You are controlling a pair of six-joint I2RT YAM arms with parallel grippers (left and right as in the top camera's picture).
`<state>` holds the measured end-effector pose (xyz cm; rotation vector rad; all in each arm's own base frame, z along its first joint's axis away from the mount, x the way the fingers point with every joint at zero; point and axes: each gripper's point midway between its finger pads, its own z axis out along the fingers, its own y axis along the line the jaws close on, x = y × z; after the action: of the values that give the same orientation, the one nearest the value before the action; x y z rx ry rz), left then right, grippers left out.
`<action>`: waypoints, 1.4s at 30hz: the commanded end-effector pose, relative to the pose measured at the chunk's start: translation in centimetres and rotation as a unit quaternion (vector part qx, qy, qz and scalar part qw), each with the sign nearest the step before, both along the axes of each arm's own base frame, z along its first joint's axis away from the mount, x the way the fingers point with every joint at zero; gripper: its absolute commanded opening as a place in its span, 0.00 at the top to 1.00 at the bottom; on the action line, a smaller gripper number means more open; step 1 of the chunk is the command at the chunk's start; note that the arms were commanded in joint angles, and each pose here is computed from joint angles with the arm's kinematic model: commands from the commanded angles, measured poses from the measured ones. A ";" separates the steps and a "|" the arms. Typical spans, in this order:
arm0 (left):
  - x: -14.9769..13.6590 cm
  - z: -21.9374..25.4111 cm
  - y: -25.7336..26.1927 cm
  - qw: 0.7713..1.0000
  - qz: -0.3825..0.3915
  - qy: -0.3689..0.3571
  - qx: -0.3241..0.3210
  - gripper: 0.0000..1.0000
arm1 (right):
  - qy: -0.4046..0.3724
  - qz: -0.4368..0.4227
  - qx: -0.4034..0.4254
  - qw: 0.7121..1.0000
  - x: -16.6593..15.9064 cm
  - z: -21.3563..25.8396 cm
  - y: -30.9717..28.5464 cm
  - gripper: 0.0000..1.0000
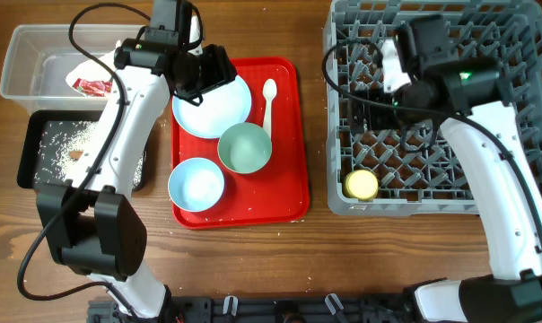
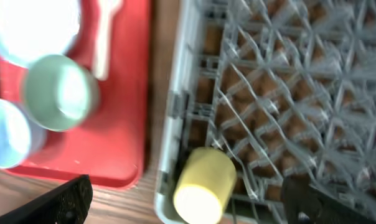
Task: Sort waste into correct bins and load items into the dishwasher rack
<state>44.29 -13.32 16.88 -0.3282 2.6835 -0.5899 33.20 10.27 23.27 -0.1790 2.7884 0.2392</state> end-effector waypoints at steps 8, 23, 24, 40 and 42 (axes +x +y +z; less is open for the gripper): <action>-1.4 4.7 0.7 0.995 -0.053 -0.071 0.038 0.33 | -0.093 0.102 0.108 0.985 1.8 3.7 8.7 0.02; -5.1 5.5 7.3 0.995 0.021 -0.018 0.100 0.33 | -0.021 0.136 0.114 0.984 3.8 -3.9 14.8 0.10; -5.1 6.5 9.2 0.993 0.048 -0.029 0.099 0.30 | -0.007 0.145 0.109 0.983 3.4 -5.1 15.7 0.10; -5.5 7.8 15.0 0.987 0.123 -0.039 0.101 0.00 | 0.124 0.113 0.039 0.985 3.6 -19.8 17.6 0.57; -5.4 7.8 15.0 0.987 0.123 -0.039 0.101 0.00 | 0.123 0.111 0.034 0.986 3.7 -20.2 17.5 0.62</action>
<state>38.97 1.57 24.24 -0.5625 2.5596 -0.2589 36.58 27.91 4.25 -0.4987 2.9822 0.4834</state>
